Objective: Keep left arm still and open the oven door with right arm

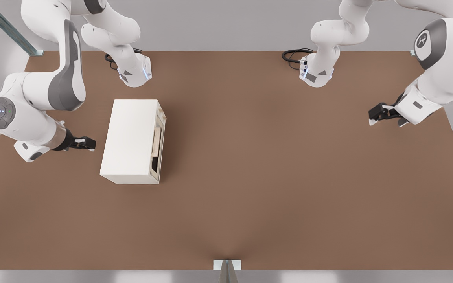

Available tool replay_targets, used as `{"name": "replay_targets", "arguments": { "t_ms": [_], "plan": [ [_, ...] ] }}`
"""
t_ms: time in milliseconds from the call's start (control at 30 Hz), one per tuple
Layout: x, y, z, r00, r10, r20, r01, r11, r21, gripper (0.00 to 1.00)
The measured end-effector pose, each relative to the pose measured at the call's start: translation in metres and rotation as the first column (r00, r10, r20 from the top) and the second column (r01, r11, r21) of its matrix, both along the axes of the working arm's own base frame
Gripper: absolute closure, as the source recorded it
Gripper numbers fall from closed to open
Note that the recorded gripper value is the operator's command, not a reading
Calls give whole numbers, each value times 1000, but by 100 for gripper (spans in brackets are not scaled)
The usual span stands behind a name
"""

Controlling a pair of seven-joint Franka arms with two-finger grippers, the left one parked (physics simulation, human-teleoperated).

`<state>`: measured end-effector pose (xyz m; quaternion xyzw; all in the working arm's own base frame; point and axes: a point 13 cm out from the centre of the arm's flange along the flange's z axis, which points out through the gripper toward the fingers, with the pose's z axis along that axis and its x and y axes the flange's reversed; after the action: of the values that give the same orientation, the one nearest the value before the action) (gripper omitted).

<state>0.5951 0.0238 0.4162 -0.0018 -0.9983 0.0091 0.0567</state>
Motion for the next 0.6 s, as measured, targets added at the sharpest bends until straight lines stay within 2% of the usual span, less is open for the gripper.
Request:
{"name": "replay_targets", "arguments": {
  "t_ms": [67, 100, 133, 167, 233, 267, 300, 367, 467, 600],
  "plan": [
    [-2, 0, -6, 1000, -7, -13, 7, 1000, -2, 0],
    [-5, 11, -22, 999, 9, -50, -9, 1000, -4, 0],
    [-6, 38, -46, 993, 61, -101, -64, 998, -23, 24],
    [-5, 84, -70, 980, 142, -141, -151, 987, -51, 78],
    [-19, 205, -104, 927, 312, -210, -343, 930, -134, 79],
    [-33, 242, -113, 904, 353, -240, -400, 898, -184, 79],
    [-41, 256, -115, 897, 359, -258, -418, 879, -229, 79],
    [-46, 262, -113, 899, 338, -280, -420, 846, -329, 79],
    [-47, 243, -126, 909, 269, -319, -404, 762, -506, 79],
    [-71, 268, -136, 922, 217, -322, -380, 672, -636, 79]
  ]
}}
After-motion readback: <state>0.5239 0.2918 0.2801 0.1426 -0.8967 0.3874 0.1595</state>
